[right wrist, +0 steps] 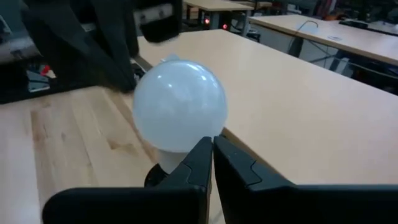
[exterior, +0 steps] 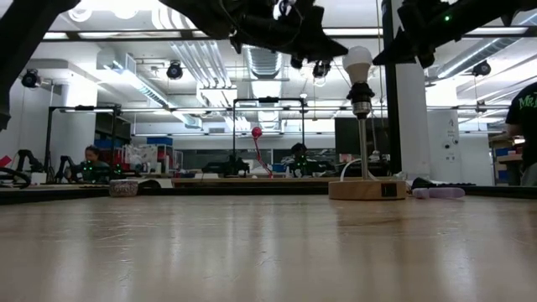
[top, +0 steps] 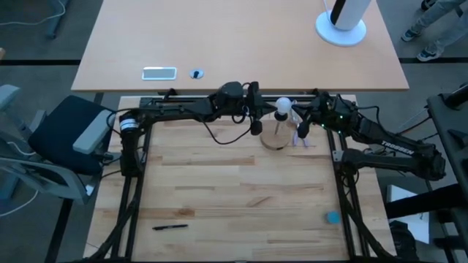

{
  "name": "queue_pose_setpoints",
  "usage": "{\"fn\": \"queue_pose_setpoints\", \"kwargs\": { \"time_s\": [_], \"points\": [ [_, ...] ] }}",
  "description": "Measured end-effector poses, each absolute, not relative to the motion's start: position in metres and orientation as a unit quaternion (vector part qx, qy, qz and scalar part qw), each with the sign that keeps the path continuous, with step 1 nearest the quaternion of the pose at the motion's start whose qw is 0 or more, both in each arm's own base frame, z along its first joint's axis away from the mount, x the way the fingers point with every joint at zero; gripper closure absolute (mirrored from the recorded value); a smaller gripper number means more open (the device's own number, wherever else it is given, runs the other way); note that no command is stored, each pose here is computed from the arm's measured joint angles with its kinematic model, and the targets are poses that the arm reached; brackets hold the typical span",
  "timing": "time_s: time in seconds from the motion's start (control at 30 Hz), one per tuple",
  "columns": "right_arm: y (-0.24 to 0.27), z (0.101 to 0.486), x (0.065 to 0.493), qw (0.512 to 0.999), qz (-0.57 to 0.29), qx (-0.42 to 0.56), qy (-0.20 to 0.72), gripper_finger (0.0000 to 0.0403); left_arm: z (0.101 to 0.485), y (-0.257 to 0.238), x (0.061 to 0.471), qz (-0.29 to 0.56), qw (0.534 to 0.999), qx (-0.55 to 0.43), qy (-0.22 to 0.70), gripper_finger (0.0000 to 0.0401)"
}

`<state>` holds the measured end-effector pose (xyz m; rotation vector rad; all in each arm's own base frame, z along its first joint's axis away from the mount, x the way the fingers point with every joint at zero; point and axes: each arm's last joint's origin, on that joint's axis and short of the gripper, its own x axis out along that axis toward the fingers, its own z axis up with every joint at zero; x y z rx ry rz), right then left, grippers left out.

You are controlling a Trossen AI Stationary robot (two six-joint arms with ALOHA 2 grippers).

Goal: Screw lightbulb
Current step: Insert the lightbulb on the lamp

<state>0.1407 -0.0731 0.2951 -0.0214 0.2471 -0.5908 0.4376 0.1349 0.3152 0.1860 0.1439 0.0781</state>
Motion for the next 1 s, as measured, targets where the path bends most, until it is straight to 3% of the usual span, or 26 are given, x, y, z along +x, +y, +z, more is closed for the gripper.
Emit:
{"fn": "queue_pose_setpoints", "kwargs": {
  "time_s": [0.63,1.0],
  "points": [
    [-0.069,0.291,0.14,0.958,-0.25,0.029,0.135,0.039,0.303,0.141,0.443,0.069,0.991,0.081,0.082,0.0401],
    [-0.072,0.291,0.139,0.944,-0.299,-0.002,0.143,0.039,0.307,0.138,0.437,0.062,0.99,0.077,0.103,0.0401]
  ]
}}
